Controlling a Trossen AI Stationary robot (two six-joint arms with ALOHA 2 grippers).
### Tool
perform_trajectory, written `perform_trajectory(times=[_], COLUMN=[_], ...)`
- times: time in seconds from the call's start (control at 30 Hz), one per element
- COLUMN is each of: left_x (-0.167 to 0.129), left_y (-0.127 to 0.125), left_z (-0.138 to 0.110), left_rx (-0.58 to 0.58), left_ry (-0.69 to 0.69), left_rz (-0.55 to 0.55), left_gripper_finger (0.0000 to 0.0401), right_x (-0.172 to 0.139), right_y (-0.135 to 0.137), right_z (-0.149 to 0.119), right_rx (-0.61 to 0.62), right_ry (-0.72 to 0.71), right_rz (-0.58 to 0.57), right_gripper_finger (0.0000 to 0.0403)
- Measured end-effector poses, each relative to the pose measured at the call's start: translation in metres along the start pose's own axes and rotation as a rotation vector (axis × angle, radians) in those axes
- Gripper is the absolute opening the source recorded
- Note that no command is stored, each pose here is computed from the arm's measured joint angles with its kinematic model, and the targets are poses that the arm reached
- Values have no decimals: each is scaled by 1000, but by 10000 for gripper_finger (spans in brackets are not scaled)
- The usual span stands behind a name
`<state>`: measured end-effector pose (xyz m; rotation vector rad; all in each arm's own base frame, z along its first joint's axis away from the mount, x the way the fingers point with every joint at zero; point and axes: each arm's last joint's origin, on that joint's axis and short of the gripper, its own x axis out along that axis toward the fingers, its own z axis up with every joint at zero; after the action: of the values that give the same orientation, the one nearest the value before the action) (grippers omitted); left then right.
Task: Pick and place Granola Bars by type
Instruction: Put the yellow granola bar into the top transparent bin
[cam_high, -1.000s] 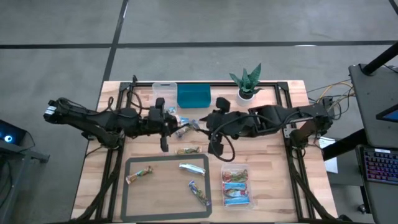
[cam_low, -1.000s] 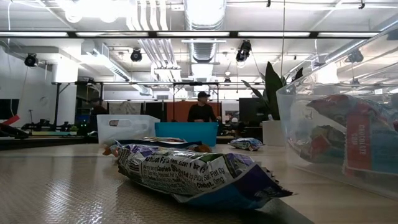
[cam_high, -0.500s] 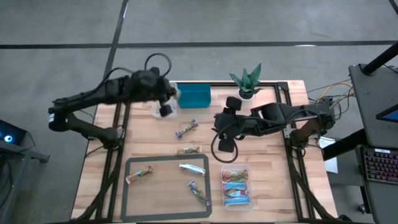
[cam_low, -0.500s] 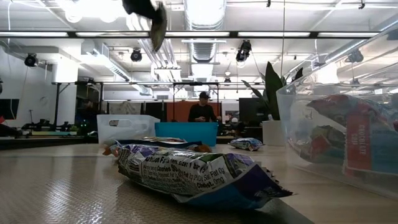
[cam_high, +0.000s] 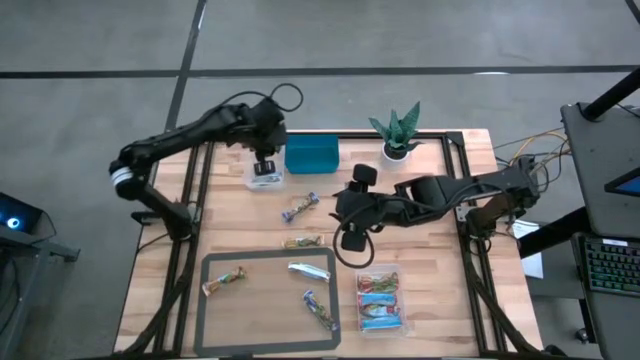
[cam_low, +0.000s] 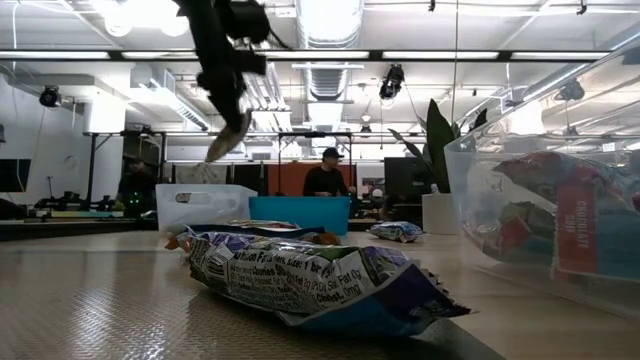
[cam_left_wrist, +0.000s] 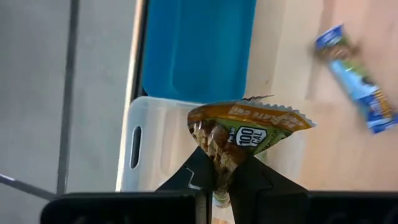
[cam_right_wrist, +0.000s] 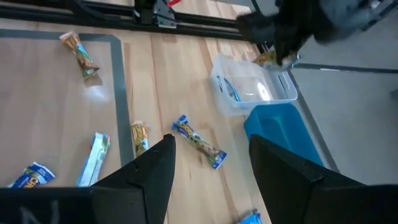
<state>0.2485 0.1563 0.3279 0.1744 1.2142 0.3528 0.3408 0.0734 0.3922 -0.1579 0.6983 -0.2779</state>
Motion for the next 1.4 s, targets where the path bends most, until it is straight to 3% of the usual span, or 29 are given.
perform_trajectory(times=[0.27, 0.53, 1.2, 1.4], left_x=[53, 85, 133, 144], left_y=[11, 3, -11, -12], left_z=[1, -17, -52, -51], left_rx=[0, 2, -41, -64], left_ry=[137, 176, 191, 207], left_rz=[-48, -72, -68, -85], left_gripper_finger=[9, 8, 8, 7], right_x=[4, 6, 6, 6], right_y=[6, 6, 7, 7], right_z=[-6, -8, -8, -7], right_rx=[15, 13, 4, 5], right_ry=[19, 24, 25, 23], right_rz=[5, 4, 12, 12], right_gripper_finger=[196, 196, 196, 196])
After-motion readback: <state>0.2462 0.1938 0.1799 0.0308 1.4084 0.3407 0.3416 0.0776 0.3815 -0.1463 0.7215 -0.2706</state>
